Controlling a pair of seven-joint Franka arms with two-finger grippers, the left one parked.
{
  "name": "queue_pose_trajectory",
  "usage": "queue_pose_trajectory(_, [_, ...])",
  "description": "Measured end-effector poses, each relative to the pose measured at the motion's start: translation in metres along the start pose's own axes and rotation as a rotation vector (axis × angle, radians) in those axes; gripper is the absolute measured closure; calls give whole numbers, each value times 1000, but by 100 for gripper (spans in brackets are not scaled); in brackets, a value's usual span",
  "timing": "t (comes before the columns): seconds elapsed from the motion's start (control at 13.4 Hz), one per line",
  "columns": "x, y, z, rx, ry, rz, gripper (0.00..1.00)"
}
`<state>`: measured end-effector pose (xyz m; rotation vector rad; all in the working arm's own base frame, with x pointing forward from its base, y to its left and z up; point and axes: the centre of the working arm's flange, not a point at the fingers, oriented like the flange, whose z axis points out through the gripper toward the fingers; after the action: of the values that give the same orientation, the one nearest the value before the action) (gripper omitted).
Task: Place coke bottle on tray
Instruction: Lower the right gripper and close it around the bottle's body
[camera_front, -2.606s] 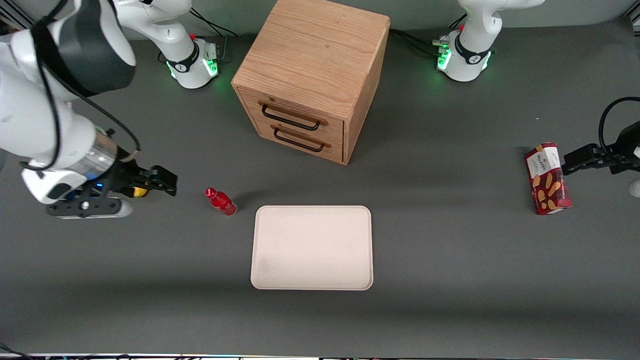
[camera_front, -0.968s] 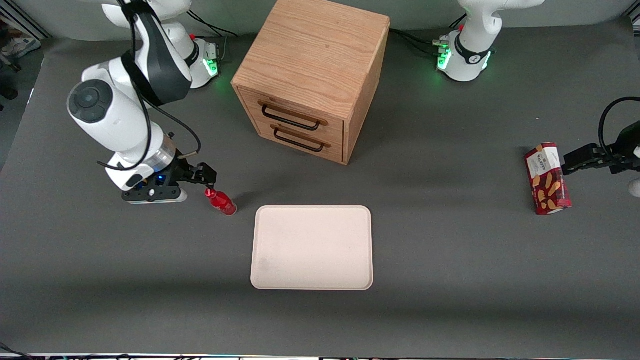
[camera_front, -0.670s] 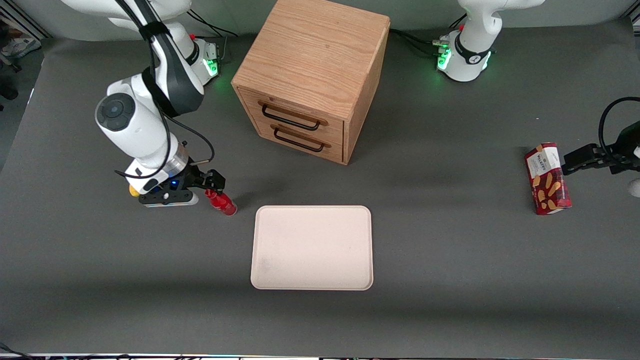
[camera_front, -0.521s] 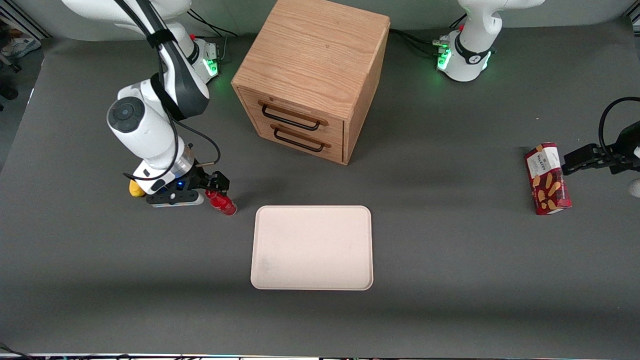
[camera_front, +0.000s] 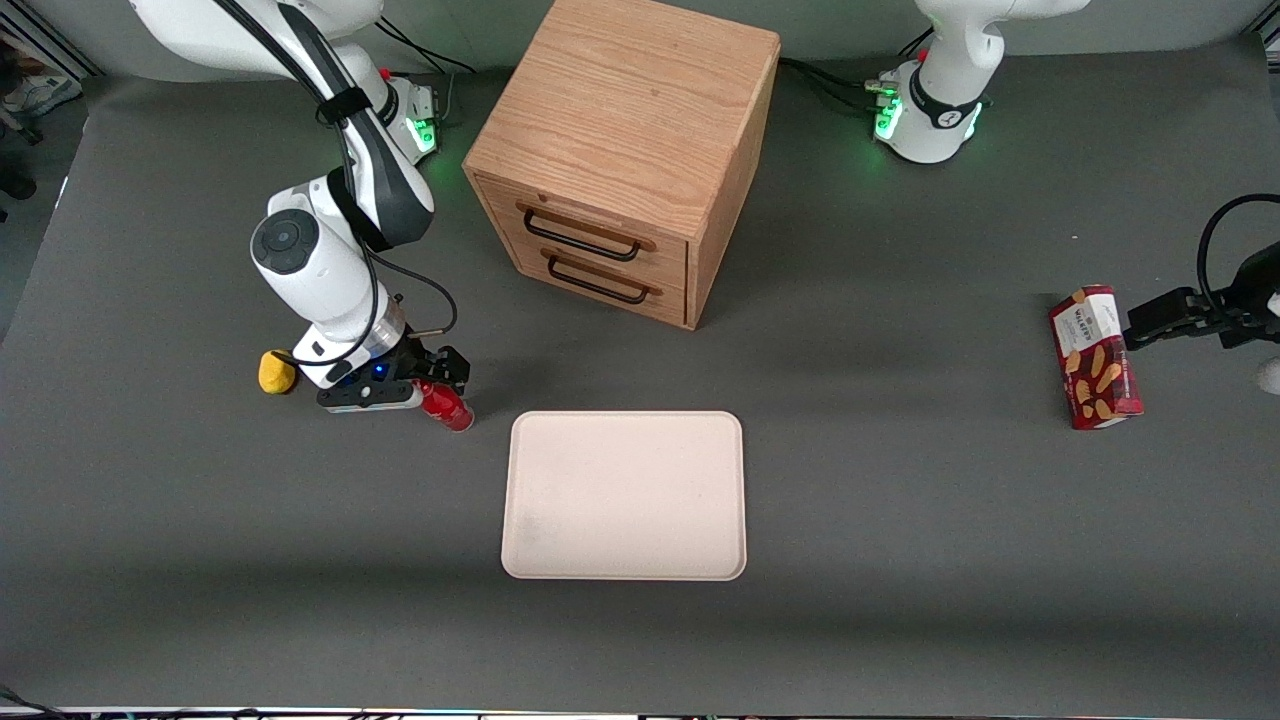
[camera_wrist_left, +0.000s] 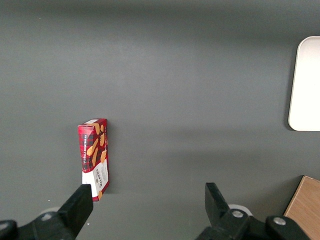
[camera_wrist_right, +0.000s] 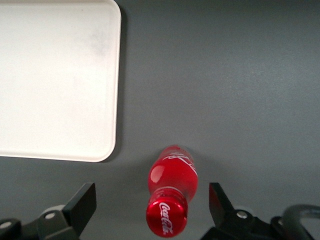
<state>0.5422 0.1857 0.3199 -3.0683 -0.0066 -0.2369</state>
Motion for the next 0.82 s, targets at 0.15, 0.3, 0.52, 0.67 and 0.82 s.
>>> queue_pose_trajectory(0.15, [1,2,0,-3,1,0,0])
queue_pose_trajectory(0.3, [1,4,0,-8,2,-2,1])
queue_pose_trajectory(0.52, [2,5,0,-10,3,-2,29])
queue_pose_trajectory(0.67, [2,5,0,-9,3,-2,54])
queue_pose_trajectory(0.82, [3,5,-1,-10,6,-2,68])
